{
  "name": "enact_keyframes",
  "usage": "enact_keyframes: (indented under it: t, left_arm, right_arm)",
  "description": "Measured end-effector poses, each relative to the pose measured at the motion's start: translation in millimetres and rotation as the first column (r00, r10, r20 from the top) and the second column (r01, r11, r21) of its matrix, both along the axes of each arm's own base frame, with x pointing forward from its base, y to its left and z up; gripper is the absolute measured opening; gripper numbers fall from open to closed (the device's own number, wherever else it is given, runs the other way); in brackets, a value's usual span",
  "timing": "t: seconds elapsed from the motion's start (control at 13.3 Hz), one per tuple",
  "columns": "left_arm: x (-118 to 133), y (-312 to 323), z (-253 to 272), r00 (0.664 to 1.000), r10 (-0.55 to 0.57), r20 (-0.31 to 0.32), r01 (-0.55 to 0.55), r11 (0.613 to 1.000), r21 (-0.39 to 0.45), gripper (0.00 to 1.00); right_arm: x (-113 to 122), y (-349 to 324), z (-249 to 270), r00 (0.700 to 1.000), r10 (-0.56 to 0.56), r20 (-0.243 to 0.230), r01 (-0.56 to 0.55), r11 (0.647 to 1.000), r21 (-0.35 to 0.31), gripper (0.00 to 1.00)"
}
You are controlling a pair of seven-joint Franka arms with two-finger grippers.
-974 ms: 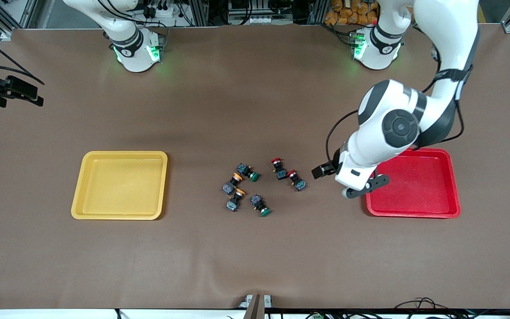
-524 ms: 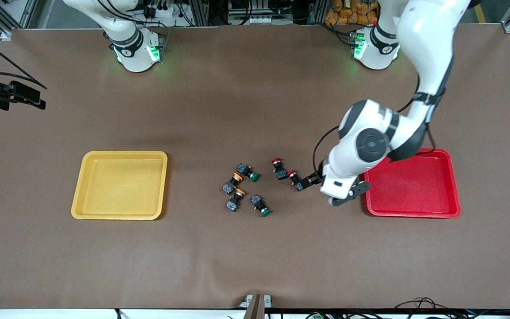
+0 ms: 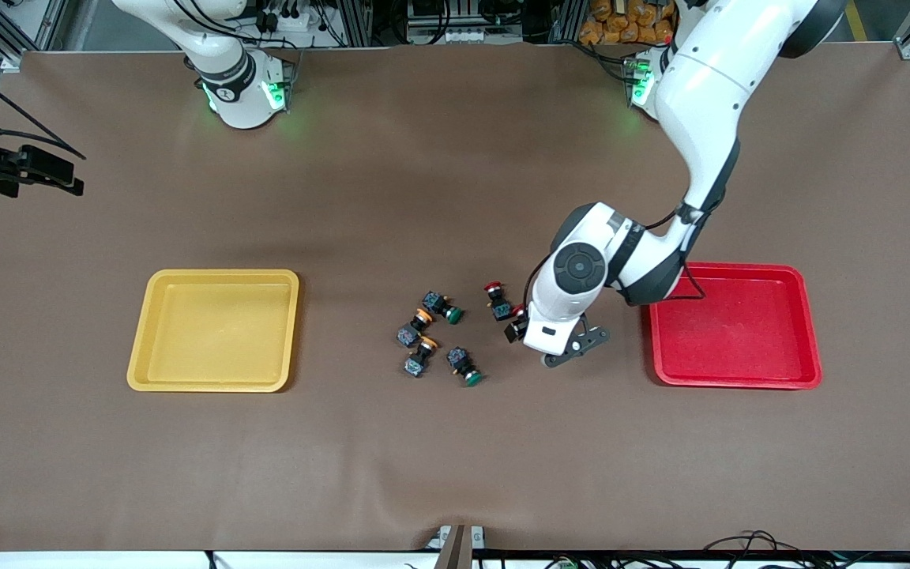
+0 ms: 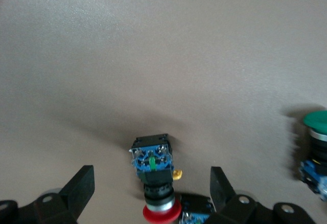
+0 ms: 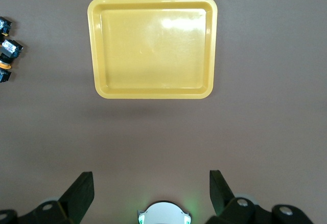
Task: Place red and yellow buttons in trays
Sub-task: 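Lower the left gripper and grasp the red-capped button, then carry the red button to the red tray while the right gripper reaches out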
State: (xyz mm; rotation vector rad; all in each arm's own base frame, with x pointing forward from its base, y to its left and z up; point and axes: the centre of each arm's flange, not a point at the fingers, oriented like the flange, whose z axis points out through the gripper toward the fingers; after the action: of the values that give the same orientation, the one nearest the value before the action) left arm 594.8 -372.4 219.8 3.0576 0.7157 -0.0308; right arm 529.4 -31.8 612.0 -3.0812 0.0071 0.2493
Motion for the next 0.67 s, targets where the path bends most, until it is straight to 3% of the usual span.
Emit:
enact_keyframes:
  t: [0.67]
  left_arm:
    - [-8.6, -17.4, -39.6, 0.999, -0.042, 0.016, 0.041, 0.998, 0.054, 1.0]
  right_arm:
    - [-3.9, 0.4, -2.2, 0.999, 0.001, -0.032, -0.001, 1.0, 0.002, 1.0]
